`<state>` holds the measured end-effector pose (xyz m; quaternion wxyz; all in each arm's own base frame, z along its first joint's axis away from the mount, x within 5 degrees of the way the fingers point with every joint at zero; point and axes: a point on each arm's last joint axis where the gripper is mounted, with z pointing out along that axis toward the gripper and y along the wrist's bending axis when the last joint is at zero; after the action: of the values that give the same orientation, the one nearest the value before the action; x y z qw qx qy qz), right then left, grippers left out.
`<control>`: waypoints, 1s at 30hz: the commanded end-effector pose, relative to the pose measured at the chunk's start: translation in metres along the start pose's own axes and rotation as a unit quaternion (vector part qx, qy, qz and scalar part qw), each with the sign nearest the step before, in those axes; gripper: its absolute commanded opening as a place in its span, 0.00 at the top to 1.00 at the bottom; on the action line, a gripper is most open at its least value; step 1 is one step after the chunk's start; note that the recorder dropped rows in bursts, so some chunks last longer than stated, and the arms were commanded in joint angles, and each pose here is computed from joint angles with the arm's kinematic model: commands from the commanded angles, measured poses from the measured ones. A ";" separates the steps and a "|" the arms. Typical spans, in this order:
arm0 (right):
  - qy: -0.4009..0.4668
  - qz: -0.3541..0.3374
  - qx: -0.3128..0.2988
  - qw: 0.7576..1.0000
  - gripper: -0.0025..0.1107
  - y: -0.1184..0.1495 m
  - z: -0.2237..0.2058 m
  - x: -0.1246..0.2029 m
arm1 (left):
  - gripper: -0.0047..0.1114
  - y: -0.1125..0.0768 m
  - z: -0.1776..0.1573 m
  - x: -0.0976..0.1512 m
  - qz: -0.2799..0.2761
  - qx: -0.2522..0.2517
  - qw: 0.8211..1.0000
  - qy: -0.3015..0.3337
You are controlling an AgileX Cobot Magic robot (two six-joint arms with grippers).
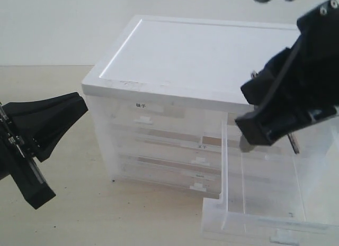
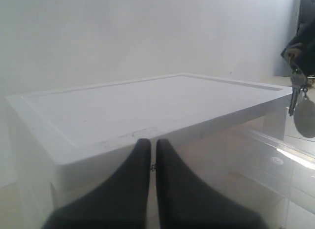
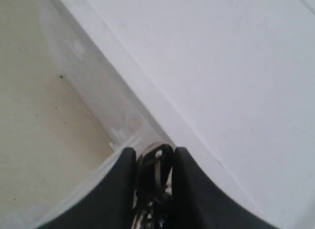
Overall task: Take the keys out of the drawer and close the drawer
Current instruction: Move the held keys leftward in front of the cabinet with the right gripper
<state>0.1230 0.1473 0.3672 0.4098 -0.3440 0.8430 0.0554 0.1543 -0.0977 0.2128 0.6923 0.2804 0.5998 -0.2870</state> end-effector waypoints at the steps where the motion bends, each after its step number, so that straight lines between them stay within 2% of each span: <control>1: -0.064 0.005 -0.020 0.998 0.98 -0.002 -0.016 -0.020 | 0.92 -0.002 -0.001 0.000 -0.008 0.003 1.000 -0.004; 6: -0.130 0.011 -0.060 0.990 0.98 0.007 -0.014 -0.038 | 0.92 -0.002 -0.001 0.000 -0.008 0.003 1.000 -0.004; 11: -0.062 -0.019 -0.061 0.996 0.98 0.034 0.044 -0.042 | 0.92 -0.002 -0.001 0.000 -0.008 0.003 1.000 -0.004; 17: -0.041 -0.037 -0.060 0.997 0.98 0.044 0.069 -0.041 | 0.92 0.003 -0.001 -0.001 -0.010 -0.023 1.000 -0.010; 19: -0.048 -0.043 -0.062 0.996 0.98 0.047 0.074 -0.043 | 0.92 0.003 -0.001 -0.001 -0.010 -0.024 1.000 -0.010; 23: -0.005 -0.053 -0.058 0.997 0.98 0.057 0.101 -0.037 | 0.92 0.003 -0.002 -0.001 -0.011 -0.025 1.000 -0.009; 30: 0.016 -0.057 -0.058 0.997 0.98 0.063 0.119 -0.025 | 0.92 0.004 -0.003 0.000 -0.014 -0.032 0.999 -0.009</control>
<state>0.1703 0.2523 0.3030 0.3778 -0.4111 0.8260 0.0778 0.1563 -0.0936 0.2122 0.6982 0.2530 0.6088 -0.2790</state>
